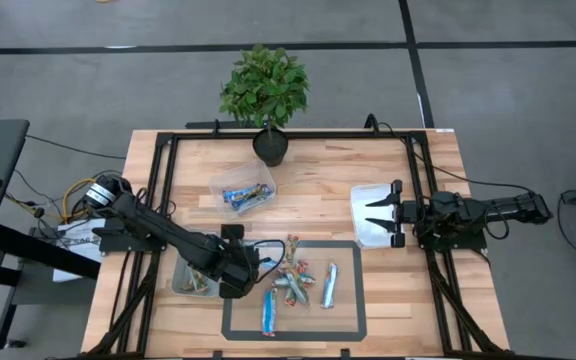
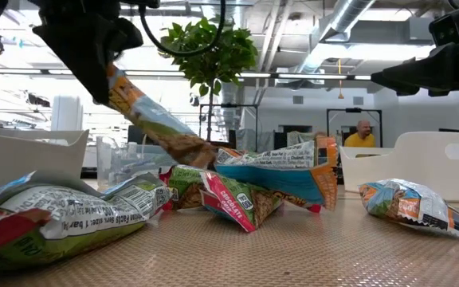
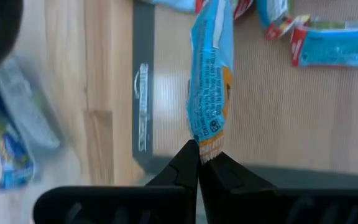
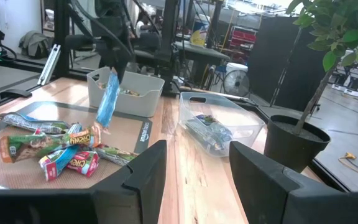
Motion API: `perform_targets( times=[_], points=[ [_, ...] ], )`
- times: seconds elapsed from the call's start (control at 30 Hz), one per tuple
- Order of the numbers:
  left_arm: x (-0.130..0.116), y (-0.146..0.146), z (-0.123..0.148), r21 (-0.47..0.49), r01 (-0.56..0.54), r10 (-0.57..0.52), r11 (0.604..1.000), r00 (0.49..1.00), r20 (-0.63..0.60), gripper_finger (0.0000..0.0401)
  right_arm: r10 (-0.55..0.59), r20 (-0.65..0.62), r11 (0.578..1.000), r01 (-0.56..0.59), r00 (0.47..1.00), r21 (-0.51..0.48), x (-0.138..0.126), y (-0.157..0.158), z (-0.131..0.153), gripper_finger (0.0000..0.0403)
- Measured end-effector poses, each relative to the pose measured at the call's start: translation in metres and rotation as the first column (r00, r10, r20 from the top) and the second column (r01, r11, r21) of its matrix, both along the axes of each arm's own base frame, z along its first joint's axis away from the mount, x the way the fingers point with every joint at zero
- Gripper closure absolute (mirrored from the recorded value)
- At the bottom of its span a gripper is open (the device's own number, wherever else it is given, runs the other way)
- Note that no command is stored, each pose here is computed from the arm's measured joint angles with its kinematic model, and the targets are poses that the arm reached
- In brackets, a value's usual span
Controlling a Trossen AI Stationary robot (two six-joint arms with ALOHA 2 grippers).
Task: Pick and place Granola Bars by type
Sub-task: Put the yellow granola bar into the gray bin
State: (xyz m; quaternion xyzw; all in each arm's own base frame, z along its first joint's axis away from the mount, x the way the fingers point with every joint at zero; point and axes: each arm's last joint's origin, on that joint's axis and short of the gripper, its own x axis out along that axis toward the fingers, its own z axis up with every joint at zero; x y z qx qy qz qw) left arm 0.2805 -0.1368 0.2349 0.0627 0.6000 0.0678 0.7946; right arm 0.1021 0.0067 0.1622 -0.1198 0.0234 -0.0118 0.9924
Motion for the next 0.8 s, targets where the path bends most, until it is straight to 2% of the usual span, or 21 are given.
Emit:
perform_targets(
  times=[0.33, 0.5, 0.8],
  points=[
    [-0.008, 0.004, 0.026, 0.041, -0.034, 0.038, 0.999, 0.995, -0.097, 0.0401, 0.0, 0.0, 1.0, 0.0, 1.0, 0.0, 0.0, 0.0, 0.0, 0.0232],
    [-0.013, 0.005, 0.035, 0.024, -0.053, 0.056, 0.998, 0.984, -0.171, 0.0401, 0.0, 0.0, 1.0, 0.0, 1.0, 0.0, 0.0, 0.0, 0.0, 0.0232],
    [-0.033, 0.005, 0.046, 0.0, -0.098, 0.091, 0.995, 0.921, -0.379, 0.0401, 0.0, 0.0, 1.0, 0.0, 1.0, 0.0, 0.0, 0.0, 0.0, 0.0232]
  ],
)
